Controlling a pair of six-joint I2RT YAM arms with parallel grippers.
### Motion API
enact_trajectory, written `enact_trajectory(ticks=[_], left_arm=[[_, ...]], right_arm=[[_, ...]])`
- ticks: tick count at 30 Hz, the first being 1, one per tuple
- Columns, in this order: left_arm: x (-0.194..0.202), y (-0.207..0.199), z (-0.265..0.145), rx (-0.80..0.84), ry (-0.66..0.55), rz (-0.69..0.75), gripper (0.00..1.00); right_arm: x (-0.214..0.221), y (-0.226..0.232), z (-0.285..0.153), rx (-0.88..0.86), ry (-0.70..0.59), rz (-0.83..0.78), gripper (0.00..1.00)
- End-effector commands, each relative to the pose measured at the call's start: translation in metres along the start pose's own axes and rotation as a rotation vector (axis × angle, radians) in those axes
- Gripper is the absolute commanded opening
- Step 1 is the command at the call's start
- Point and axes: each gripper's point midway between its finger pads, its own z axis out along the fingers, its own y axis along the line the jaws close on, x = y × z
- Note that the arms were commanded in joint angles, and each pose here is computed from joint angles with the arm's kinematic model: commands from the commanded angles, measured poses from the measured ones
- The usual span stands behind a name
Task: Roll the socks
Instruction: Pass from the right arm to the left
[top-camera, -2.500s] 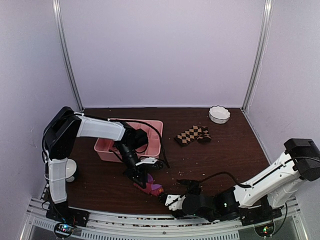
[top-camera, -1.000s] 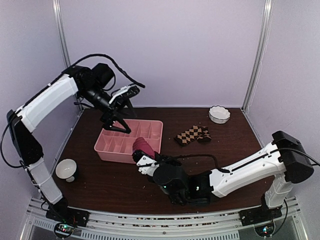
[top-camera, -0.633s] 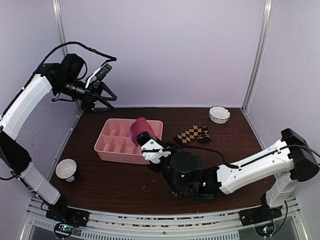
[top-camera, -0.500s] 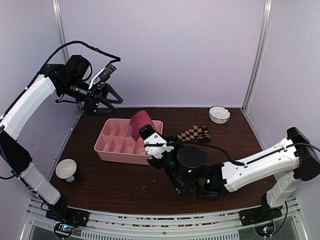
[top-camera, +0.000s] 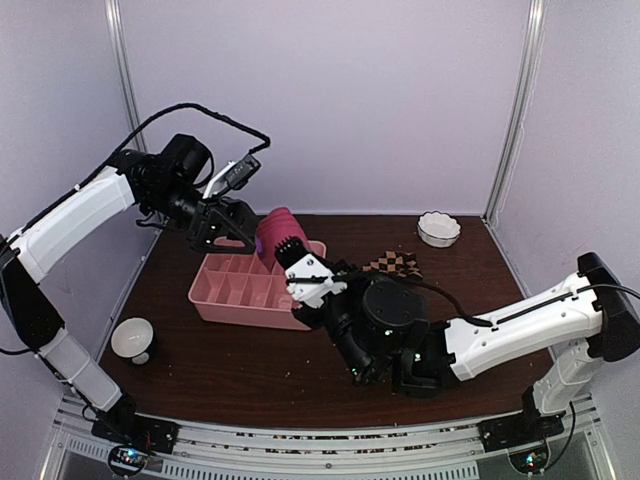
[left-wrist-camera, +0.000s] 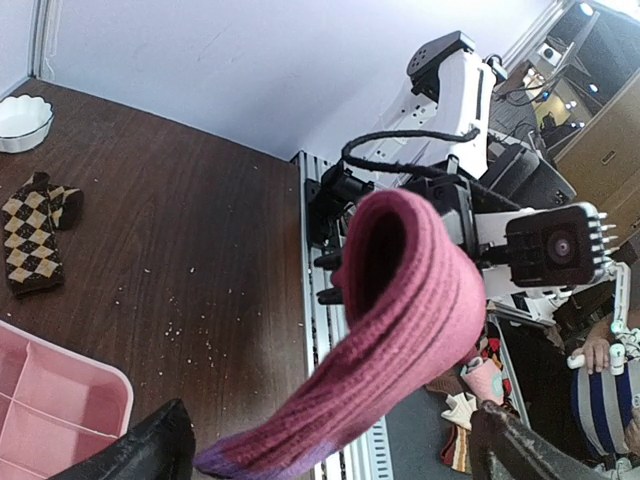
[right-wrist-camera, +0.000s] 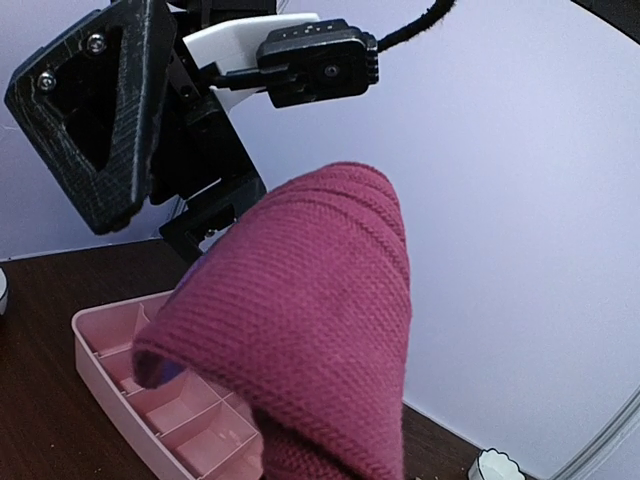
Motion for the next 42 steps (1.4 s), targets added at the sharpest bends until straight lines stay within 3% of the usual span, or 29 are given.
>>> enact_trajectory(ticks=[1,7,10,11,13,17,19,30,37,42], left_arm=[[-0.008,-0.01,-0.002,0.033,-0.037,0.031,0.98],[-0.019,-0.03,-0.003,0.156,-0.091,0.033,0.97],[-0.023,-0.049,-0.003,0.222,-0.11,0.069,0.92],[-0.024,-0.054,-0.003,0.236,-0.111,0.078,0.88],[-0.025,-0.063,-0.003,0.26,-0.119,0.101,0.67],[-0.026,-0.07,-0.004,0.268,-0.121,0.118,0.36],[-0.024,-0.069,-0.004,0.255,-0.115,0.121,0.28],[-0.012,-0.071,0.005,0.157,-0.035,0.209,0.13],[-0.005,-0.064,0.006,0.065,0.033,0.292,0.09],[-0.01,-0.061,0.005,0.031,0.041,0.326,0.12]], right_arm=[[-0.025,-0.01,0.003,0.004,-0.048,0.057,0.0],[-0.032,-0.002,0.007,-0.012,-0.057,0.061,0.0],[-0.029,0.005,0.01,-0.015,-0.05,0.068,0.0],[-0.027,0.007,0.012,-0.014,-0.043,0.064,0.0],[-0.025,0.013,0.015,-0.016,-0.034,0.059,0.0],[-0.022,0.018,0.02,-0.006,-0.023,0.06,0.0],[-0.023,0.016,0.023,0.002,-0.019,0.074,0.0],[-0.032,0.021,0.034,-0.022,-0.023,0.169,0.0],[-0.056,0.033,0.018,-0.292,-0.106,0.413,0.0],[-0.073,0.049,0.004,-0.475,-0.138,0.494,0.0]])
